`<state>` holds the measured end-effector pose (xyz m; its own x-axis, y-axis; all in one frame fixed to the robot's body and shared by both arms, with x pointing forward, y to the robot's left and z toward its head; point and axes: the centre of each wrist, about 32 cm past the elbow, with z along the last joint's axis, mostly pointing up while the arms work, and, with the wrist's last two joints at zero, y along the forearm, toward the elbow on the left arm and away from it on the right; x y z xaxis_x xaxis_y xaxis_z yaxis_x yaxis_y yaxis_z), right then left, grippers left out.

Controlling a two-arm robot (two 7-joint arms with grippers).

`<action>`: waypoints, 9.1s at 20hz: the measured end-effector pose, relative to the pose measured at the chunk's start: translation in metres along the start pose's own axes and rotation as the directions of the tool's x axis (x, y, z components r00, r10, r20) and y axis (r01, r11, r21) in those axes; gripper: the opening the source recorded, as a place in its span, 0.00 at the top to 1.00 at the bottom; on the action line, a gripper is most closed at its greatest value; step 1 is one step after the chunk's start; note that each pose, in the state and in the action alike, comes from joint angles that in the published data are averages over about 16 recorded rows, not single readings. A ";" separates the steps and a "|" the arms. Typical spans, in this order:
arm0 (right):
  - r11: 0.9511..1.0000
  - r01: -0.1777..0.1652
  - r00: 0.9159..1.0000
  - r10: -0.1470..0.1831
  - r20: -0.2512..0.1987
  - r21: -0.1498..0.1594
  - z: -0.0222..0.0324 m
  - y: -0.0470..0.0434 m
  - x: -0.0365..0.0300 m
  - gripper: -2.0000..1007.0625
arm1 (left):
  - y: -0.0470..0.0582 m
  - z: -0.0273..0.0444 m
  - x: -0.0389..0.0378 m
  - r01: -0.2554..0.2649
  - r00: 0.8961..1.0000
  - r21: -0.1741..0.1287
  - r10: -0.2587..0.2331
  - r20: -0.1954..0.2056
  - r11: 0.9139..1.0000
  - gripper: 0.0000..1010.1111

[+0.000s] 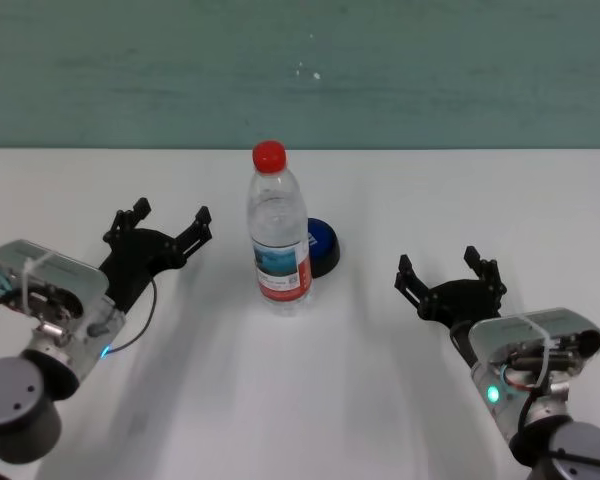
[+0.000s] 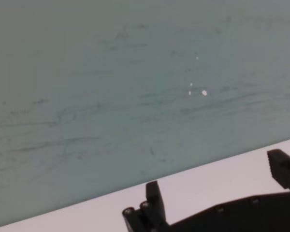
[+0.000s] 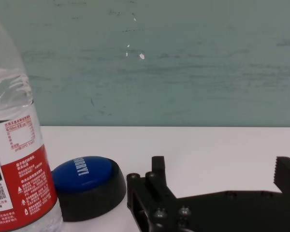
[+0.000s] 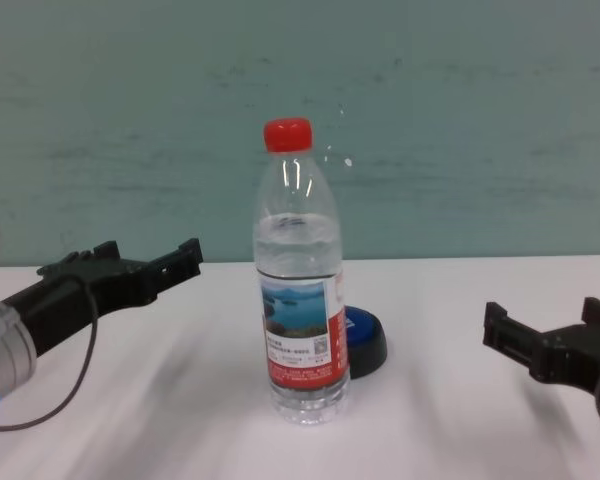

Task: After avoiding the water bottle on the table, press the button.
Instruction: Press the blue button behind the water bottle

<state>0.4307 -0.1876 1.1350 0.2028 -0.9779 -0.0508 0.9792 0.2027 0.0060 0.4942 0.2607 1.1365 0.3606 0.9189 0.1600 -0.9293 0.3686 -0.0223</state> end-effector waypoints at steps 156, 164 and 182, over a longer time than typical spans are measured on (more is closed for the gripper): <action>1.000 0.000 1.000 0.000 0.000 0.000 0.0000 0.0000 0.0000 0.00 | 0.022 0.0074 0.0431 -0.144 0.989 -0.048 0.141 -0.052 0.988 0.00; 1.000 0.000 1.000 0.000 0.000 0.000 0.0000 0.0000 0.0000 0.00 | 0.045 0.0090 0.0360 -0.135 0.989 -0.038 0.132 -0.072 0.990 0.00; 1.000 0.000 1.000 0.000 0.000 0.000 0.0000 0.0000 0.0000 0.00 | 0.074 0.0093 0.0095 -0.104 0.991 -0.041 0.100 -0.089 0.994 0.00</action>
<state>0.4308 -0.1876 1.1350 0.2028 -0.9779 -0.0508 0.9792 0.2027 0.0060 0.4282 0.2954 1.1456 0.2719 0.9599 0.0688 -0.9576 0.2769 -0.0790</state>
